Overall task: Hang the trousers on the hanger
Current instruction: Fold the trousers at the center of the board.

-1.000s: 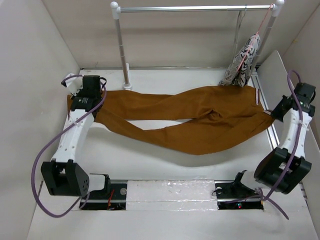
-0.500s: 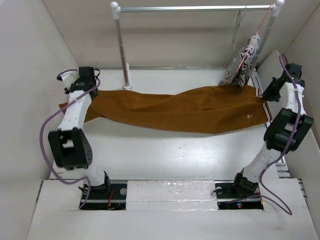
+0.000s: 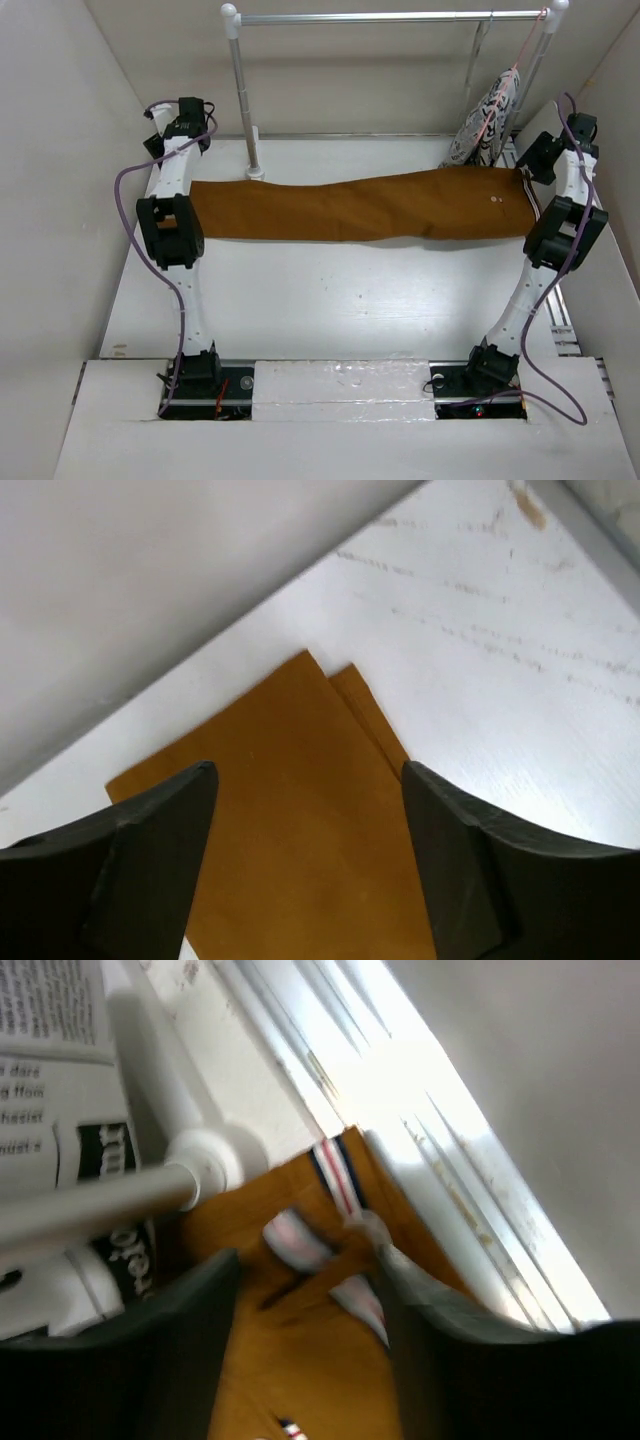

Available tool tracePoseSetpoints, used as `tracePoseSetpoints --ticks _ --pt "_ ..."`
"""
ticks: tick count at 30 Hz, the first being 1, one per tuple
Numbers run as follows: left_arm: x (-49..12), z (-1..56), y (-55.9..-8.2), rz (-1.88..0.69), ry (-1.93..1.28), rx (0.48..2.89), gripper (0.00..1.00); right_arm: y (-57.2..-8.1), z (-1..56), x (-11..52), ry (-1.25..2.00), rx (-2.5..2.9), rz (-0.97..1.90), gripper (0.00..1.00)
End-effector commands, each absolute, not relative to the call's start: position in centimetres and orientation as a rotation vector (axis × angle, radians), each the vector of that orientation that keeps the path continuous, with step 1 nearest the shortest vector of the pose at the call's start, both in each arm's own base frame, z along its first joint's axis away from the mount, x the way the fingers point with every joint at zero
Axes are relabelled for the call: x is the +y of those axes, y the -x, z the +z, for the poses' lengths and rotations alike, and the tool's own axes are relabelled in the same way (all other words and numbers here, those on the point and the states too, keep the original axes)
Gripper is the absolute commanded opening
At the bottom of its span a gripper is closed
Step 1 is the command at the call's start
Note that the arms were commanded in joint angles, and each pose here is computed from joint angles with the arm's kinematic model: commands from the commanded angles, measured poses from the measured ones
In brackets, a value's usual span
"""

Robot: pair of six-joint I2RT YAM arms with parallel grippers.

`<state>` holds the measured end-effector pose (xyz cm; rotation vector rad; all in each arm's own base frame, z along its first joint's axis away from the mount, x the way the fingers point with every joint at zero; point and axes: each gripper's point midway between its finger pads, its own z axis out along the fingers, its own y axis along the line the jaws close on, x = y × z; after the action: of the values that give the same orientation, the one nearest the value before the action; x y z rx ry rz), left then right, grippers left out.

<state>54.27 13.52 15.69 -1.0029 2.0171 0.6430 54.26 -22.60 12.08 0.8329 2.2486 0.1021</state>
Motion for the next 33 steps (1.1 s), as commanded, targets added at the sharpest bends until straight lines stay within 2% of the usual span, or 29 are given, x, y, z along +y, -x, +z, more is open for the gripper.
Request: tracePoseSetpoints --ticks 1,5,6,7,9,10,11,12,13,15,16,17,18,21,24,27,31,32,33 --pt "13.2 18.1 -55.3 0.570 0.959 2.002 0.72 -57.2 17.0 -24.2 -0.755 2.051 0.120 0.67" --pt "12.8 23.5 -54.6 0.485 0.941 1.912 0.77 -56.3 20.7 -22.1 -0.640 2.040 0.125 0.72" --pt "12.7 23.9 -53.8 0.480 0.954 1.915 0.76 -55.8 21.3 -21.6 -0.608 2.043 0.133 0.73" --pt "12.3 21.8 -52.5 0.475 0.991 1.953 0.74 -55.0 21.7 -21.3 -0.588 2.048 0.120 0.73" --pt "11.2 22.5 -51.2 0.330 0.990 1.948 0.73 -52.5 22.0 -19.7 -0.566 2.053 0.111 0.70" --pt "10.8 17.9 -49.0 0.322 1.030 2.039 0.73 -51.9 22.1 -19.5 -0.566 2.039 0.101 0.58" --pt "9.2 18.2 -48.3 0.208 1.013 2.057 0.73 -50.5 21.4 -19.2 -0.591 2.058 0.087 0.41" --pt "8.4 17.0 -47.8 0.155 1.018 2.073 0.73 -47.9 17.6 -19.1 -0.651 2.133 0.078 0.11" --pt "8.1 13.4 -45.8 0.142 1.051 2.150 0.73 -46.9 18.6 -19.0 -0.654 2.090 0.072 0.00" --pt "6.5 11.0 -44.7 0.034 1.072 2.234 0.73 -44.7 16.5 -19.2 -0.725 2.079 0.112 0.00" --pt "6.0 8.8 -43.7 0.037 1.088 2.296 0.73 -43.7 14.4 -18.0 -0.698 2.079 0.191 0.07" --pt "5.6 7.9 -43.2 0.019 1.094 2.327 0.73 -43.0 13.4 -17.8 -0.713 2.093 0.216 0.20" --pt "5.4 7.0 -42.7 0.021 1.118 2.350 0.74 -42.3 12.5 -17.9 -0.715 2.115 0.222 0.46" --pt "5.8 4.7 -41.6 -0.022 1.195 2.372 0.75 -40.9 10.2 -17.4 -0.737 2.187 0.250 0.68" --pt "5.5 2.1 -40.9 -0.189 1.306 2.400 0.75 -40.0 7.6 -17.8 -0.840 2.133 0.356 0.71" --pt "5.9 1.5 -41.5 -0.197 1.331 2.402 0.74 -40.2 5.9 -17.4 -0.894 2.131 0.414 0.72" --pt "5.9 0.0 -42.1 -0.199 1.378 2.408 0.65 -42.1 4.0 -17.8 -0.947 2.150 0.405 0.71" --pt "6.0 -0.1 -42.4 -0.196 1.383 2.393 0.49 -43.2 4.3 -17.7 -0.951 2.141 0.423 0.70" --pt "6.3 0.1 -42.8 -0.191 1.373 2.380 0.37 -43.4 3.6 -17.7 -0.973 2.142 0.442 0.62"
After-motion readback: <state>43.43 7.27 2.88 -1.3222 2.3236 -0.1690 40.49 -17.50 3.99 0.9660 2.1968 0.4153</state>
